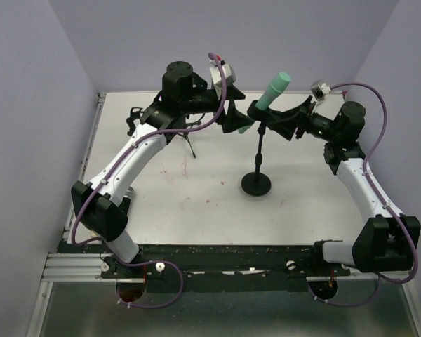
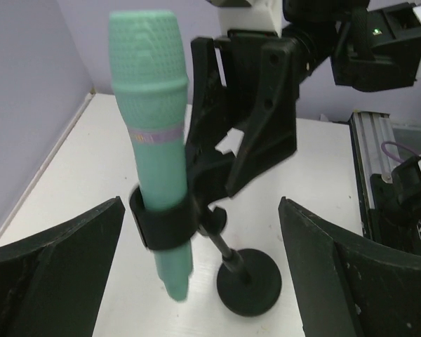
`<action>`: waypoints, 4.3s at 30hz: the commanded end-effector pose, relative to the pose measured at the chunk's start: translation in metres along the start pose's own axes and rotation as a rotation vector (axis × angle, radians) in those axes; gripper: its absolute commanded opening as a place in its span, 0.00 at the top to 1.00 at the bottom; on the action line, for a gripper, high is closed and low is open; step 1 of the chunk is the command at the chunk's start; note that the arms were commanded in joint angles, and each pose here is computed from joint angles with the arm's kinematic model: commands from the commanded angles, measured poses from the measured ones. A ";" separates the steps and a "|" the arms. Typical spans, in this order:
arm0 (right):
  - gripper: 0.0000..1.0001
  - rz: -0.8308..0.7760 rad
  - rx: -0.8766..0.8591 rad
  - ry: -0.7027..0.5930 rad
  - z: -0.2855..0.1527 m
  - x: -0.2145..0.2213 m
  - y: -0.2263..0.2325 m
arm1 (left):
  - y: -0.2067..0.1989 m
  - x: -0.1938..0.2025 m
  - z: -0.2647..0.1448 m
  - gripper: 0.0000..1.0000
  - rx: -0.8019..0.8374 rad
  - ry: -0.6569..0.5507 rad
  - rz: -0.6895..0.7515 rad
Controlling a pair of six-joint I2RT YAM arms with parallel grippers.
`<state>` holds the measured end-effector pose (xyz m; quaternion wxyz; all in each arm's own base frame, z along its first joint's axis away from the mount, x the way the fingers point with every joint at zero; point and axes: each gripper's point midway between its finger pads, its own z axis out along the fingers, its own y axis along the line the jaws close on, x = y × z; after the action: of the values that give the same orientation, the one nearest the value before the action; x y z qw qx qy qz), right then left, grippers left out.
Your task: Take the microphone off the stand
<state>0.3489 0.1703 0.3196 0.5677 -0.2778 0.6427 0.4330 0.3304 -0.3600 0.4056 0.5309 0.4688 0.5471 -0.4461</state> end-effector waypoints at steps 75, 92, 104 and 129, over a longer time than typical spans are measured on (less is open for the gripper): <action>0.52 -0.255 -0.331 0.187 0.063 0.029 0.081 | -0.040 0.011 -0.035 0.37 0.161 0.047 -0.035; 0.17 -0.238 -0.277 0.178 0.060 0.031 0.077 | -0.043 0.011 -0.023 0.79 0.258 0.036 -0.049; 0.83 -0.265 -0.323 0.170 0.060 0.025 0.084 | -0.042 0.007 -0.022 0.83 0.248 0.027 -0.047; 0.94 -0.230 -0.306 0.175 0.060 0.028 0.081 | -0.043 -0.008 -0.024 0.87 0.240 0.006 -0.031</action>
<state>0.3025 0.2666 0.3105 0.4981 -0.4606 0.5870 0.4417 0.2954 -0.3442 0.3798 0.4391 0.5061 0.5394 -0.5100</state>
